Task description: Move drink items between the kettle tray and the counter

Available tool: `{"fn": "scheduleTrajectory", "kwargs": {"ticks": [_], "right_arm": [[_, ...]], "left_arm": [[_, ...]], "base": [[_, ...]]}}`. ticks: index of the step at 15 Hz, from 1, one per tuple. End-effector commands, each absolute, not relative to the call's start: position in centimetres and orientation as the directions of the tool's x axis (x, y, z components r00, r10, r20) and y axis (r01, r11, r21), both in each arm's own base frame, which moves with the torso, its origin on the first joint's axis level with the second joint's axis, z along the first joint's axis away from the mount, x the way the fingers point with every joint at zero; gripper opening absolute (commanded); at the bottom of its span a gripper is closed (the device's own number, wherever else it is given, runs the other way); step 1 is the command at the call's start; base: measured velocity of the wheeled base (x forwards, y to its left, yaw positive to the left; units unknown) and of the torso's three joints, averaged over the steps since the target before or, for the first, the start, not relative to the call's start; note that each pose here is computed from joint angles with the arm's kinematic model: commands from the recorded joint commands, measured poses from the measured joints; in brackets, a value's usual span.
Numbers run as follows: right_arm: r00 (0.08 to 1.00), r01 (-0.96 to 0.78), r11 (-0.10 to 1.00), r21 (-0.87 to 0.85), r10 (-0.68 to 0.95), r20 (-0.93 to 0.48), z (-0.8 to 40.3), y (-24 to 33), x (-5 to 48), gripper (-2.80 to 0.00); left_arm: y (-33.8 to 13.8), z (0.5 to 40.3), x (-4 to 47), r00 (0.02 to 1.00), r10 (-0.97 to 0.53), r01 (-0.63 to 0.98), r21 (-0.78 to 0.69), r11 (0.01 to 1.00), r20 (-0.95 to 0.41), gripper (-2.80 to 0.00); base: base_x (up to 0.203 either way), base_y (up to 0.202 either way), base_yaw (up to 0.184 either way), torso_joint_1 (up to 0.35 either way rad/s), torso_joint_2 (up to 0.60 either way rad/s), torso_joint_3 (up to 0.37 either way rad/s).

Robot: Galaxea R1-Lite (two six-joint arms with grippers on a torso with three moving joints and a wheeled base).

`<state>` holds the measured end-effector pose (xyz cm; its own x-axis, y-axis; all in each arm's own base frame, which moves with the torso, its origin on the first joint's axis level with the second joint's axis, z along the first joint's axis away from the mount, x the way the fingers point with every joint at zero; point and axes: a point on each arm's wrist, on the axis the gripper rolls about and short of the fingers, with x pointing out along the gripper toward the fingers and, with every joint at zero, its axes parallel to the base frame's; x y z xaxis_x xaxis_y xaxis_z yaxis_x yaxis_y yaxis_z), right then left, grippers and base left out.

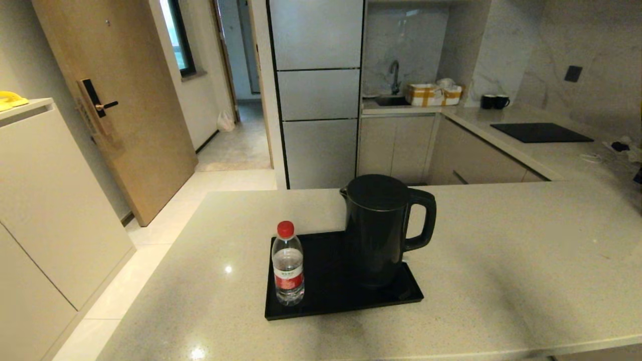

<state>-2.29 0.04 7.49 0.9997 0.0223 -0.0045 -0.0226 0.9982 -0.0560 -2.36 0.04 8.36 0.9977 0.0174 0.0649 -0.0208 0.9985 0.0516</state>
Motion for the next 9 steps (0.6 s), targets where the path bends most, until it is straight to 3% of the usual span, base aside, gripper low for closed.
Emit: {"fn": "scheduleTrajectory", "kwargs": {"ticks": [1, 9], "right_arm": [[1.000, -0.023, 0.998, -0.057, 0.023, -0.008, 7.44, 0.04, -2.27, -2.80], [1.000, -0.025, 0.998, -0.058, 0.025, -0.008, 7.44, 0.05, -2.27, -2.80]], "left_arm": [[0.00, 7.27, -2.32, 0.999, 0.000, 0.001, 0.023, 1.000, -0.035, -2.80], [0.01, 7.27, -2.40, 0.998, 0.003, -0.002, 0.017, 1.000, -0.055, -2.80]], "base": [[0.000, 0.000, 0.000, 0.000, 0.00, 0.000], [0.000, 0.000, 0.000, 0.000, 0.00, 0.000]]}}
